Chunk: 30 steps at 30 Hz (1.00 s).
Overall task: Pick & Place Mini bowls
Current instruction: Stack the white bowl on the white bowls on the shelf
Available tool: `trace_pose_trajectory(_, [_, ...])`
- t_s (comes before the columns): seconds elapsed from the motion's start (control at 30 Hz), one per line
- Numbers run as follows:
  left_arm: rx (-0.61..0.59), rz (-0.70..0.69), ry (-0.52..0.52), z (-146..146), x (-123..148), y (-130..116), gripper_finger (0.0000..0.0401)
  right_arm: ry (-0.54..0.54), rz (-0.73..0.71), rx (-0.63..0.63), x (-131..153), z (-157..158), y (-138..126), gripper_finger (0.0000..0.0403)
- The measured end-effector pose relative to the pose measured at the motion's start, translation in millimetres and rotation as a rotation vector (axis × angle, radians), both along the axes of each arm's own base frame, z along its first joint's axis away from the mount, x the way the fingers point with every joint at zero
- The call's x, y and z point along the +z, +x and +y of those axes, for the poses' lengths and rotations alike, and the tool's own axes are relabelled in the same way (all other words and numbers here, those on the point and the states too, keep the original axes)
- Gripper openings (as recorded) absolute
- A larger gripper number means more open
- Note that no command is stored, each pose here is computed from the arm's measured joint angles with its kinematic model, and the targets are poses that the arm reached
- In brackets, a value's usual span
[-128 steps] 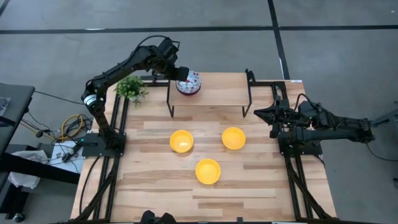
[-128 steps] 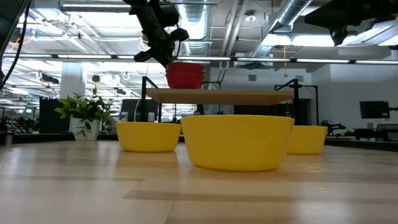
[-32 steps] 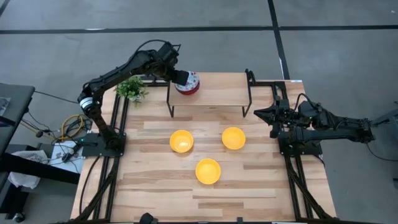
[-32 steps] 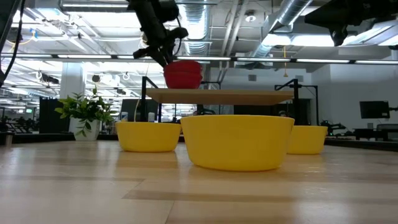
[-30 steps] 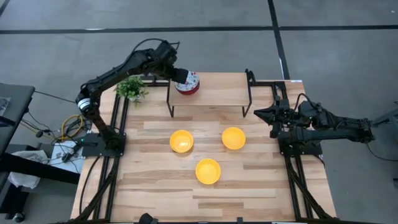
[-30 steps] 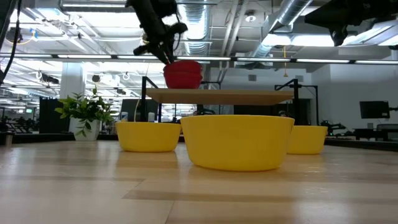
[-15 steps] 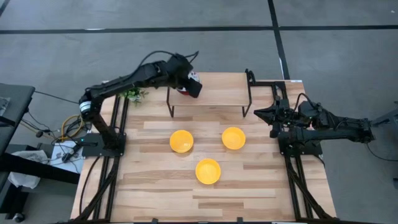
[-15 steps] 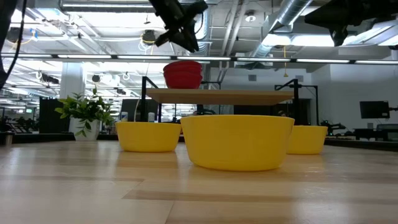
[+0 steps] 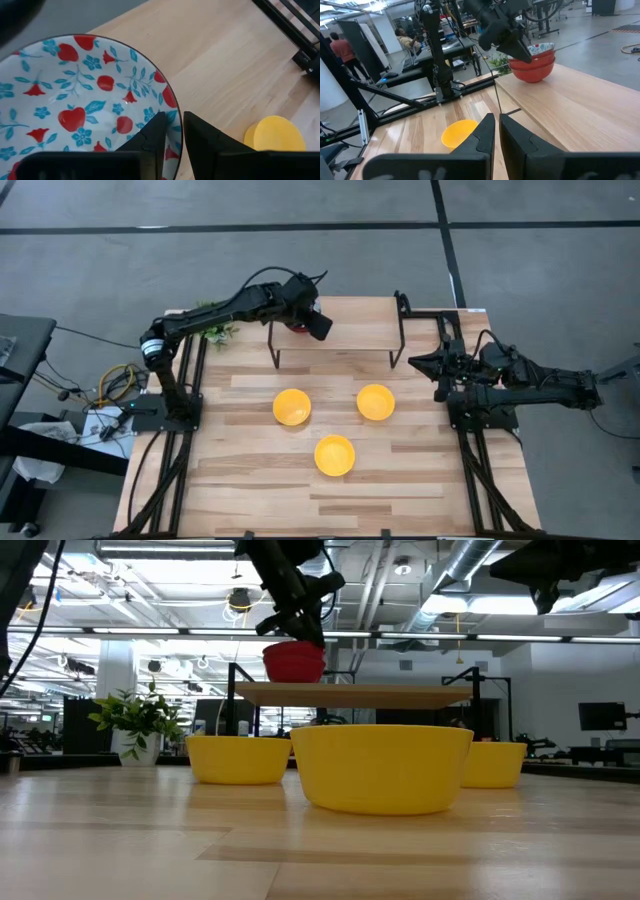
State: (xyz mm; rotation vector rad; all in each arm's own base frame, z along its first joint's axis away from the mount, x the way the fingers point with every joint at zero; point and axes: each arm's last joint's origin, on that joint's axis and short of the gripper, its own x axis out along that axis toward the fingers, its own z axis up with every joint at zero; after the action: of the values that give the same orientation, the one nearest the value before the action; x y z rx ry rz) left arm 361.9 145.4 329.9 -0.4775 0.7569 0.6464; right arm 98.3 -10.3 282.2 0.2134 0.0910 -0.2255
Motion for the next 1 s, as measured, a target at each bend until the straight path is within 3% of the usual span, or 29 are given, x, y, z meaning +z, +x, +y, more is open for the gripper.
trace_pose_trajectory(0.4, [-0.002,-0.014,0.003,-0.1,2.1,-0.1,0.0067,-0.009,0.002,0.001,0.0,0.0,0.0,0.0017])
trace_pose_trajectory(0.77, [0.021,-0.086,0.066,-2.0,25.5,-11.8,0.0067,-0.009,0.002,0.001,0.0,0.0,0.0,0.0017])
trace_pose_trajectory(1.0, [0.042,-0.043,0.046,10.2,14.6,-11.5,0.0067,-0.008,0.002,0.002,0.0,0.0,0.0,0.0017])
